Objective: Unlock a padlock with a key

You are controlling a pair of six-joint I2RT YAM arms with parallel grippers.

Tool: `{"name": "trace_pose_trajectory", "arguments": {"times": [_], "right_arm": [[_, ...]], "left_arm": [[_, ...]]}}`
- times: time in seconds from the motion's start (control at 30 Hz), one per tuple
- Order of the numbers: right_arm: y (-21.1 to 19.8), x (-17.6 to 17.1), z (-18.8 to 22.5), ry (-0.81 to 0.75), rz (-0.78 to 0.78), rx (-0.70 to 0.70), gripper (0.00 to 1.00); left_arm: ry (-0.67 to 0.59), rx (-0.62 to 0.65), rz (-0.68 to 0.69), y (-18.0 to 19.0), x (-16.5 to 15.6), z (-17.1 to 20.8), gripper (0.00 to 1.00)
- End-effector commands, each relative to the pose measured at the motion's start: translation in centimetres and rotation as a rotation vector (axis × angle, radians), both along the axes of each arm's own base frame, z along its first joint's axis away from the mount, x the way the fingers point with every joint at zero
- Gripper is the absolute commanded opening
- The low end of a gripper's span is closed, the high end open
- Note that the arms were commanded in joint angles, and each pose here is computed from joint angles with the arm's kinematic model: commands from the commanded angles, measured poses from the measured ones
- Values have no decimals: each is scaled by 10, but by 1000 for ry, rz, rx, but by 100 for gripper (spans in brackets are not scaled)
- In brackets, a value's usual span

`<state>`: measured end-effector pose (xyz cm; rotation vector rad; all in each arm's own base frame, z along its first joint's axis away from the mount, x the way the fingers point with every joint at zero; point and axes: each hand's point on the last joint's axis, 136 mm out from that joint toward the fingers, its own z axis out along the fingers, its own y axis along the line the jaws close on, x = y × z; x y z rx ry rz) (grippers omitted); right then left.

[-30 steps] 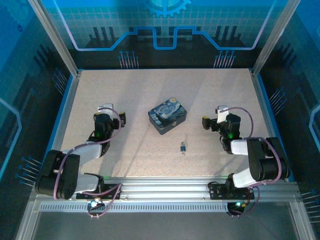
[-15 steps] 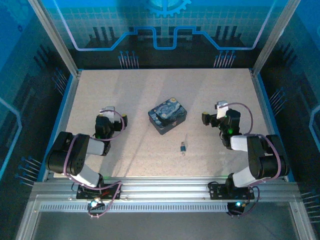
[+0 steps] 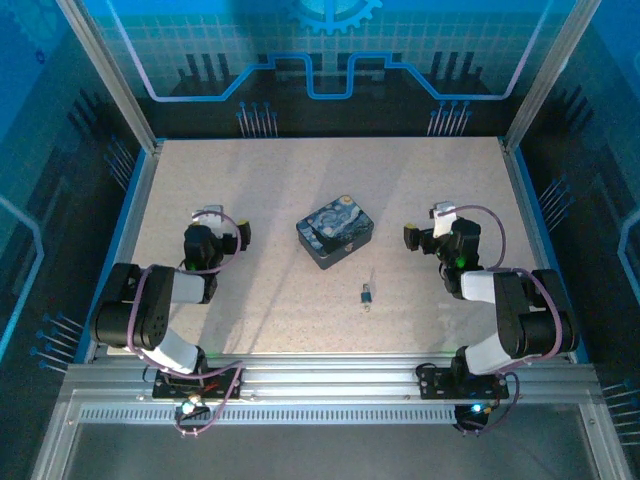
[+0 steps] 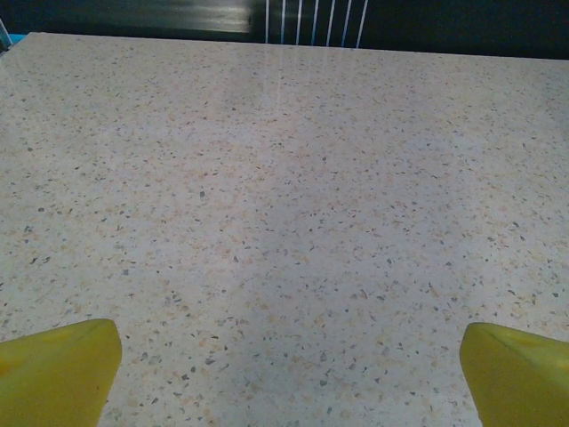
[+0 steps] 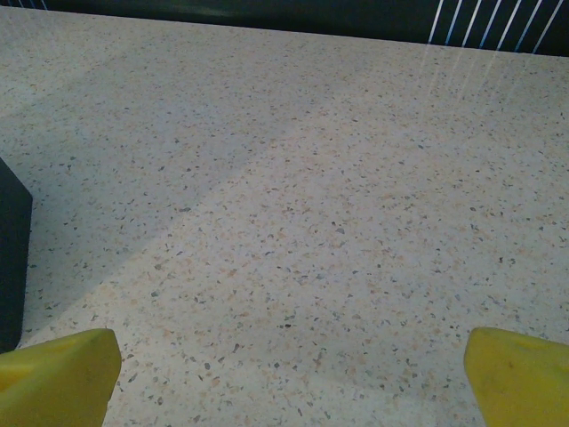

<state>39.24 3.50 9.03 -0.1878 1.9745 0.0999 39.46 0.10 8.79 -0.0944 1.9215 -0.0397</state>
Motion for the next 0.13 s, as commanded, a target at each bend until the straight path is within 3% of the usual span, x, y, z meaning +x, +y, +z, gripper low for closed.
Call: {"name": "trace_pose_trajectory", "arguments": {"times": [0.0, 0.1], "right_arm": [[1, 4, 4, -12, -2, -18, 100], [1, 4, 4, -12, 0, -18, 100]], "left_arm": [[-18, -14, -14, -2, 4, 7, 99], [-17, -14, -14, -2, 4, 6, 99]]}}
